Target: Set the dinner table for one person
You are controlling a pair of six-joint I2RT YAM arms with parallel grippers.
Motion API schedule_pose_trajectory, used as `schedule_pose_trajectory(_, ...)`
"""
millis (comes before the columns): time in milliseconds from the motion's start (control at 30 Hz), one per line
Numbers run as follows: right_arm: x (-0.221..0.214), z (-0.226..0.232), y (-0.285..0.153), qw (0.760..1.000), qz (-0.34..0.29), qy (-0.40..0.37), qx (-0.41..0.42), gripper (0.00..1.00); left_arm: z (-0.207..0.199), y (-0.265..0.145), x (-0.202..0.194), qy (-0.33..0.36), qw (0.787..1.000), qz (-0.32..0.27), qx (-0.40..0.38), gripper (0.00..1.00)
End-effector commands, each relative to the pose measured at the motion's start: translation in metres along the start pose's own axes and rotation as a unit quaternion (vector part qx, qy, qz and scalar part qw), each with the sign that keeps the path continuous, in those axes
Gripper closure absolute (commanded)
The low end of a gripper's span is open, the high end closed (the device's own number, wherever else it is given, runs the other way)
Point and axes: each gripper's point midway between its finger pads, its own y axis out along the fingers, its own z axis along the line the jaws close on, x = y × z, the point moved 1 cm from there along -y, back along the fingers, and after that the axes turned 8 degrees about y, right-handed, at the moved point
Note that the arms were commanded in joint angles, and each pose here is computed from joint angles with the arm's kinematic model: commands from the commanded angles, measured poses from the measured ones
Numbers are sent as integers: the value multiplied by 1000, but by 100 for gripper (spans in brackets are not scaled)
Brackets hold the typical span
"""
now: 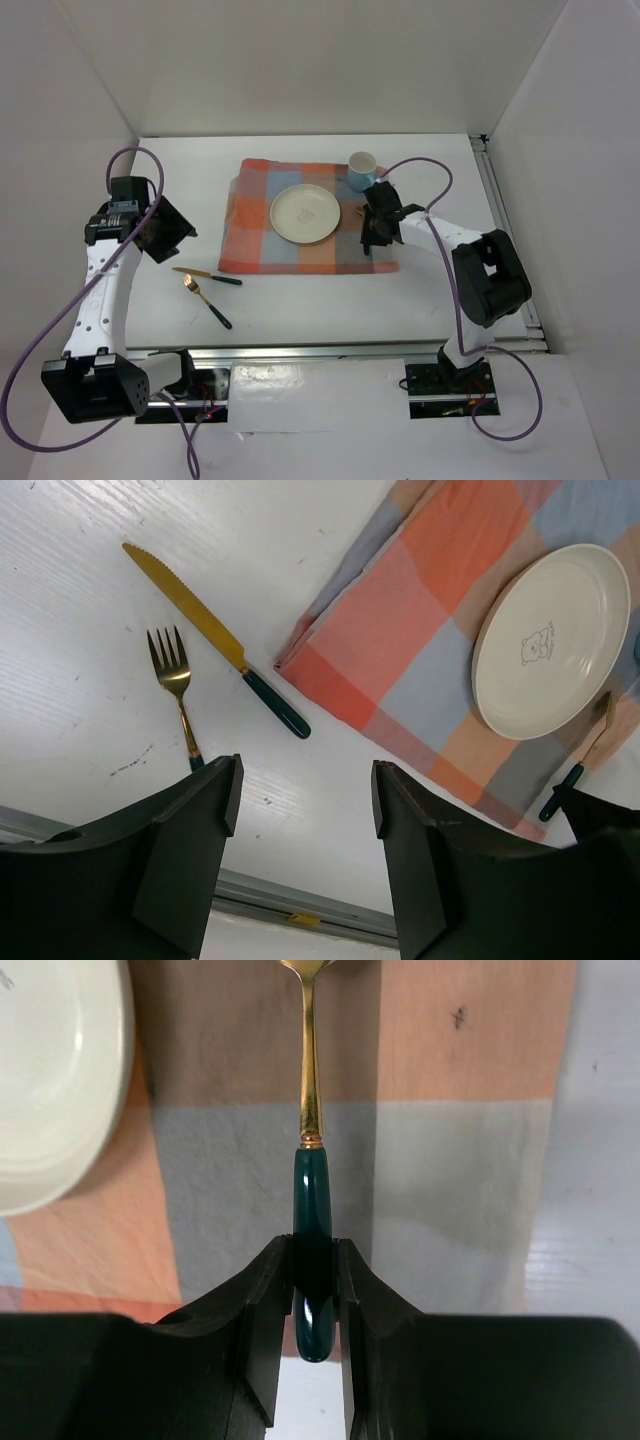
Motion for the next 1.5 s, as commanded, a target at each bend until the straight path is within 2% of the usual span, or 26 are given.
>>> schedule_pose_trajectory(0, 22, 16, 4, 998, -45, 38, 26, 100, -6, -6, 5, 7, 1000, -19, -24, 29)
schedule_pose_trajectory(33, 22, 16, 9, 998, -45, 39, 26, 98, -6, -6, 5, 7, 1000, -19, -24, 29)
schedule_pose_trajectory(67, 22, 16, 9, 998, -45, 39, 26, 88, -6, -6, 5, 7, 1000, -19, -24, 29)
schedule_pose_trajectory(167, 14, 14, 18, 999, -34, 38, 13, 78, -4, -4, 2, 7, 1000, -14, -21, 29)
schedule_pose_trajectory(200, 13, 11, 18, 999, -31, 38, 4, 62, -3, -4, 3, 7, 1000, -17, -17, 29)
schedule_pose_trajectory(233, 13, 17, 14, 999, -35, 34, 12, 53, -3, -4, 3, 7, 1000, -17, -17, 29)
schedule_pose_trajectory(333, 23, 17, -2, 998, -54, 26, 12, 33, -2, -4, 3, 11, 1000, -17, -17, 29)
schedule_pose_trajectory(467, 35, 24, -27, 996, -83, 1, 10, 33, 0, -1, 4, 11, 1000, -15, -10, 29)
schedule_pose_trajectory(567, 42, 46, -52, 993, -108, -35, 34, 35, 13, 8, 3, 10, 999, -13, 28, 29)
schedule_pose_trajectory(633, 32, 81, -66, 985, -124, -89, 83, 37, 25, 11, 2, -4, 998, -11, 66, 29)
schedule_pose_trajectory(700, 8, 125, -79, 973, -103, -145, 149, 38, 38, 19, -12, -8, 996, 8, 90, 29)
schedule_pose_trajectory(767, -10, 145, -70, 968, -84, -172, 160, 38, 48, 28, -21, -26, 994, 7, 107, 29)
schedule_pose_trajectory(800, -24, 167, -76, 961, -71, -188, 189, 38, 57, 38, -39, -25, 992, 33, 117, 29)
schedule_pose_trajectory(900, -52, 189, -68, 953, -50, -221, 199, 39, 56, 53, -69, -55, 991, 79, 95, 30)
schedule_pose_trajectory(933, -61, 196, -69, 950, -46, -230, 206, 39, 62, 60, -90, -59, 988, 105, 99, 31)
schedule_pose_trajectory(1033, -67, 198, -68, 951, -32, -222, 212, 39, 64, 68, -118, -71, 984, 129, 100, 31)
schedule_pose_trajectory(1300, -61, 191, -81, 952, -46, -219, 210, 38, 69, 92, -149, -84, 979, 139, 121, 31)
schedule_pose_trajectory(1433, -62, 186, -84, 952, -46, -219, 210, 38, 69, 104, -158, -78, 978, 146, 129, 42)
schedule_pose_trajectory(1467, -64, 184, -84, 952, -42, -220, 207, 38, 69, 104, -158, -83, 977, 146, 130, 42)
